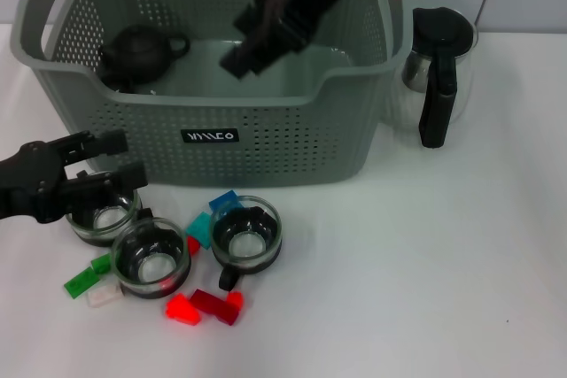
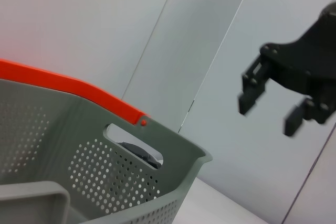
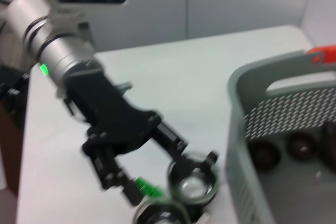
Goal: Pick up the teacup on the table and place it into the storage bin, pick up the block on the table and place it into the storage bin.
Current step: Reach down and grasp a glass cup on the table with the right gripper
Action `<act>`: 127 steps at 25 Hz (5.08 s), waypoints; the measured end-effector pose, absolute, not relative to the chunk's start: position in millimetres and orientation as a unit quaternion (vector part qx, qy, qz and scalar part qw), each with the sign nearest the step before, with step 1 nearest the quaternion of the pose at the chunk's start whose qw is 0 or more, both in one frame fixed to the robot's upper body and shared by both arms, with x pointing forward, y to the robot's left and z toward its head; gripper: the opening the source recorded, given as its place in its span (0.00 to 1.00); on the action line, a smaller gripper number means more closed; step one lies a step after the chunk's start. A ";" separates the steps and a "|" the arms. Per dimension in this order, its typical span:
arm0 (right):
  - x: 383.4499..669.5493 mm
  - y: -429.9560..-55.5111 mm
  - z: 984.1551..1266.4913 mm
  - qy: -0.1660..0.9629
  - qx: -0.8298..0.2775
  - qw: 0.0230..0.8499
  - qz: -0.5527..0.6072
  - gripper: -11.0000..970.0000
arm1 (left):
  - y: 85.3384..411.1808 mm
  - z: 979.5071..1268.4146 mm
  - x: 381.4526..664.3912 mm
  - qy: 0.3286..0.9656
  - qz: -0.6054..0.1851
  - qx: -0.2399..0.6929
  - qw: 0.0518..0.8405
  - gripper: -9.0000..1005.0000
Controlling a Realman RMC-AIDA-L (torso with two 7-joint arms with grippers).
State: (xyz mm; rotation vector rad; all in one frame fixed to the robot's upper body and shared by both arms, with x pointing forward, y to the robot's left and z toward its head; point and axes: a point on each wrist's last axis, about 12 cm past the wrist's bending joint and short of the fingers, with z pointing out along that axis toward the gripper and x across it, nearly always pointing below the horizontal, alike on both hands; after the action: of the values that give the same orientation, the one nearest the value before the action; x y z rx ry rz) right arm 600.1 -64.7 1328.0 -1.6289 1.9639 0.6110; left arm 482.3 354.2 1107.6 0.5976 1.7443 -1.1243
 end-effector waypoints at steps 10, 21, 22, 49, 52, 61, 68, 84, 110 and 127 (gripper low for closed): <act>587.0 -68.3 1321.7 0.722 -0.623 0.195 0.228 0.53 | 354.6 1108.1 482.9 0.712 -0.458 0.245 0.472 0.82; 577.6 -55.7 1280.3 0.704 -0.663 0.137 0.212 0.53 | 354.2 1108.0 483.0 0.712 -0.459 0.244 0.472 0.82; 576.0 -53.7 1275.9 0.702 -0.669 0.131 0.207 0.53 | 354.2 1108.0 483.0 0.712 -0.459 0.244 0.472 0.82; 566.2 -23.0 1176.1 0.609 -0.766 0.144 0.145 0.52 | 353.3 1107.8 484.7 0.711 -0.459 0.241 0.475 0.82; 567.3 -21.8 1169.3 0.610 -0.767 0.148 0.135 0.53 | 352.7 1107.9 485.4 0.711 -0.459 0.242 0.476 0.82; 572.9 -23.7 1153.3 0.613 -0.765 0.160 0.119 0.53 | 352.3 1106.7 484.4 0.711 -0.459 0.239 0.475 0.82; 566.8 -21.7 1140.4 0.601 -0.776 0.160 0.103 0.53 | 353.2 1105.8 484.2 0.713 -0.456 0.237 0.477 0.82; 561.8 -21.6 1125.1 0.581 -0.792 0.165 0.085 0.52 | 353.6 1104.4 483.8 0.716 -0.453 0.235 0.476 0.82; 559.0 -17.9 1119.7 0.566 -0.801 0.179 0.074 0.52 | 353.7 1101.5 480.4 0.716 -0.456 0.229 0.476 0.81; 556.6 -16.4 1115.4 0.569 -0.799 0.180 0.073 0.42 | 353.3 1101.9 480.5 0.715 -0.457 0.231 0.476 0.81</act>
State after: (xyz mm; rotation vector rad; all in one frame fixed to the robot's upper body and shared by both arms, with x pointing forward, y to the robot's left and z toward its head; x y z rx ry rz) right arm 556.6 -16.4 1115.4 -2.2583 1.6093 0.2050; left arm 480.5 353.3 1101.9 0.5634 1.7478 -1.1169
